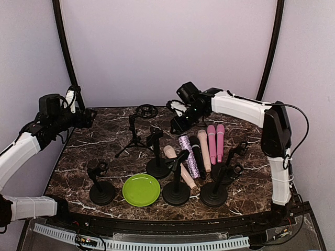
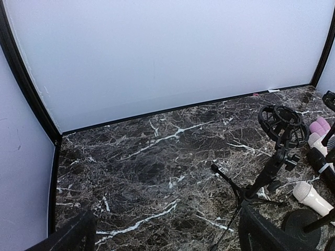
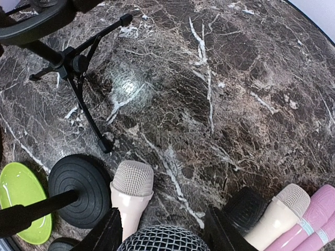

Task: Remove the microphone from the stand
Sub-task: Place the microphone at the center of the board.

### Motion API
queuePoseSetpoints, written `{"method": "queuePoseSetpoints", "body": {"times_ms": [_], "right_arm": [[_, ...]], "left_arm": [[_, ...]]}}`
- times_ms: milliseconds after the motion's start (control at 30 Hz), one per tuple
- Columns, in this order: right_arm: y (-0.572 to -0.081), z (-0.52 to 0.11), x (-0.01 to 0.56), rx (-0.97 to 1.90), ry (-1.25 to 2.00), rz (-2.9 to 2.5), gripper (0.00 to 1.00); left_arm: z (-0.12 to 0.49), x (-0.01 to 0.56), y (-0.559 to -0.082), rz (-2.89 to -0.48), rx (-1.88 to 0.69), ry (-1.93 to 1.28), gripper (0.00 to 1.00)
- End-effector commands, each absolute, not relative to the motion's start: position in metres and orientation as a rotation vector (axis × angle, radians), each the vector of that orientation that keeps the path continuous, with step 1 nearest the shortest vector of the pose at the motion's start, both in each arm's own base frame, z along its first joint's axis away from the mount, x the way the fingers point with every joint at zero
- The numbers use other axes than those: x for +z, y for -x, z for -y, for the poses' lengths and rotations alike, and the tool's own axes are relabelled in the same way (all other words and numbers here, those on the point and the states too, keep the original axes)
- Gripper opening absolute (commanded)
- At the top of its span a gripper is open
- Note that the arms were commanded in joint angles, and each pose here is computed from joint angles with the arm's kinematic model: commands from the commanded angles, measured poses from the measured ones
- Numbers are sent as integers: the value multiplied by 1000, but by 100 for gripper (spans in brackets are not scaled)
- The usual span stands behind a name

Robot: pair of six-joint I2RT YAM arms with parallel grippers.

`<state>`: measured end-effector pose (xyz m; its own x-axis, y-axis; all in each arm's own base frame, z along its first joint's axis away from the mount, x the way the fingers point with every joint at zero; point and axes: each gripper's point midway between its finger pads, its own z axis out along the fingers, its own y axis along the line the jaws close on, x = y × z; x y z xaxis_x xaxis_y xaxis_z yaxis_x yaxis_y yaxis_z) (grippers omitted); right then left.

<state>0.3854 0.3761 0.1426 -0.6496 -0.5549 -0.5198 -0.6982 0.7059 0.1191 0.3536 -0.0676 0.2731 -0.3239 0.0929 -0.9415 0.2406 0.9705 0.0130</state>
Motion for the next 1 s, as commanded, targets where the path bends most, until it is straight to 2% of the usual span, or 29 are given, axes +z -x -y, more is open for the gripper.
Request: {"method": "queuePoseSetpoints", "body": {"times_ms": [0,467,700,967], "right_arm": [[-395,-384,122,506,881,-2480,55],[-405,-376,116,575,792,-2459,71],[-412,-364,158,629,701,-2317,83],[-432,-290,231,626,440,-2079,99]], "left_arm": [[65,274,-353,-1900,-136,-236,97],[63,271,-354,-1909,-125,-236,96],[62,274,-357,-1923,-155,-171,97],[42,268,-370,-1948,-168,52,99]]}}
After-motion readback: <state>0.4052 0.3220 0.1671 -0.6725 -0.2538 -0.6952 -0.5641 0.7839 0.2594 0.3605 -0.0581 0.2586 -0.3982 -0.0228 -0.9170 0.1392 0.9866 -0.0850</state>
